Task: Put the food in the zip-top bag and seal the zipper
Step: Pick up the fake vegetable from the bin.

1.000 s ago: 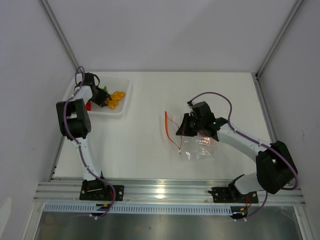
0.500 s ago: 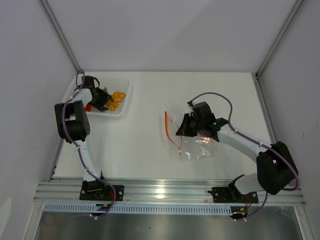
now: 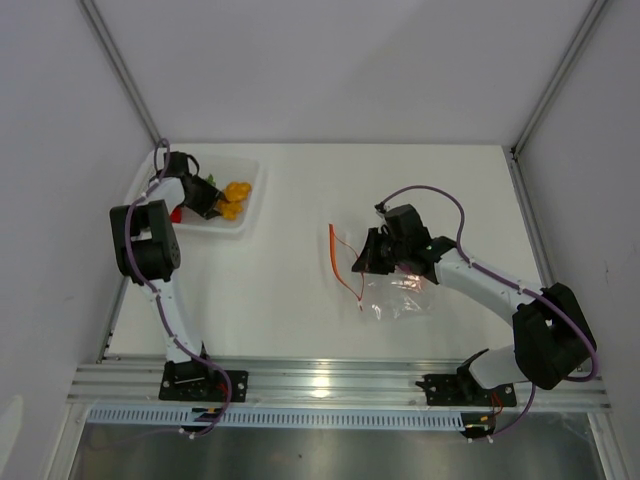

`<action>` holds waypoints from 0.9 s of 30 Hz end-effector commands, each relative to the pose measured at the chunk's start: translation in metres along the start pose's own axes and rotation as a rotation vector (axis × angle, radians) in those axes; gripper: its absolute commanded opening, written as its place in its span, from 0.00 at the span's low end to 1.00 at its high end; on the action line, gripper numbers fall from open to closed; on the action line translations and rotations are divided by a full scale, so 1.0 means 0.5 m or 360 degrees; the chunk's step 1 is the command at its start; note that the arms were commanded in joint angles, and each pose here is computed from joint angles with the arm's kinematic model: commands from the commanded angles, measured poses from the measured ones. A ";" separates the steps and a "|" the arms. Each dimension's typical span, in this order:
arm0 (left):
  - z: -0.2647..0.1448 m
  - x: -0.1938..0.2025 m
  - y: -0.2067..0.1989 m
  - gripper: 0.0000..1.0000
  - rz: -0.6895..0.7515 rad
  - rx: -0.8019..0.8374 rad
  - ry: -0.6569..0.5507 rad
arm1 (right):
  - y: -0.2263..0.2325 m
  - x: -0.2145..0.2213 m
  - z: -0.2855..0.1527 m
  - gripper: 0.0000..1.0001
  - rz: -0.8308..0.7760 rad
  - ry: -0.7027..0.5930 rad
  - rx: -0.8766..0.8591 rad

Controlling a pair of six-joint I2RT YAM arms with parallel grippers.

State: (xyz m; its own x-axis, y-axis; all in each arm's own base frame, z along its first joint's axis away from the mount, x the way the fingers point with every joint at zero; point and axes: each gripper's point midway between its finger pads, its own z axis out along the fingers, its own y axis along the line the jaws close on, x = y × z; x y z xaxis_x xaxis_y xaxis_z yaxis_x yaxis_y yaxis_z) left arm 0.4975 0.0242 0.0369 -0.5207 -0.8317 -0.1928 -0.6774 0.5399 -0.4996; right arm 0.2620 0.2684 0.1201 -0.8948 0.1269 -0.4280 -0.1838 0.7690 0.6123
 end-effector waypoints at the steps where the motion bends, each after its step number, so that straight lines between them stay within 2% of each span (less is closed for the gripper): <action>1: -0.008 0.011 -0.021 0.45 0.0056 0.0124 0.0024 | 0.019 -0.018 -0.004 0.00 -0.0022 -0.0053 -0.0053; 4: 0.000 0.013 -0.020 0.43 0.0071 0.0097 0.0060 | 0.023 -0.020 -0.006 0.00 -0.0019 -0.0060 -0.0062; 10: 0.015 0.011 -0.044 0.57 0.0097 0.0115 0.0154 | 0.024 -0.022 -0.011 0.00 -0.0023 -0.0071 -0.0061; 15: 0.022 0.008 -0.057 0.56 0.0073 0.0158 0.0164 | 0.021 -0.018 -0.009 0.00 -0.0023 -0.0062 -0.0057; 18: 0.023 0.003 -0.068 0.49 0.0098 0.0168 0.0156 | 0.021 -0.020 -0.010 0.00 -0.0031 -0.0062 -0.0058; 19: 0.024 0.005 -0.069 0.38 0.0105 0.0169 0.0155 | 0.019 -0.020 -0.009 0.00 -0.0030 -0.0061 -0.0052; 21: 0.023 0.008 -0.066 0.25 0.0109 0.0173 0.0152 | 0.019 -0.023 -0.010 0.00 -0.0029 -0.0067 -0.0054; 27: 0.010 0.012 -0.065 0.07 0.0113 0.0209 0.0115 | 0.020 -0.023 -0.007 0.00 -0.0019 -0.0058 -0.0061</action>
State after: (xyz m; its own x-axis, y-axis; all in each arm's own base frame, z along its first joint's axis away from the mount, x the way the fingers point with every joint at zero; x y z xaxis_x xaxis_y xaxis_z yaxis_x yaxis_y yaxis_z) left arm 0.5237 0.0030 0.0400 -0.5957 -0.7905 -0.1425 -0.5868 0.5494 -0.5948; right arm 0.2622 0.2683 0.1202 -0.8946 0.1272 -0.4283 -0.1839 0.7689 0.6124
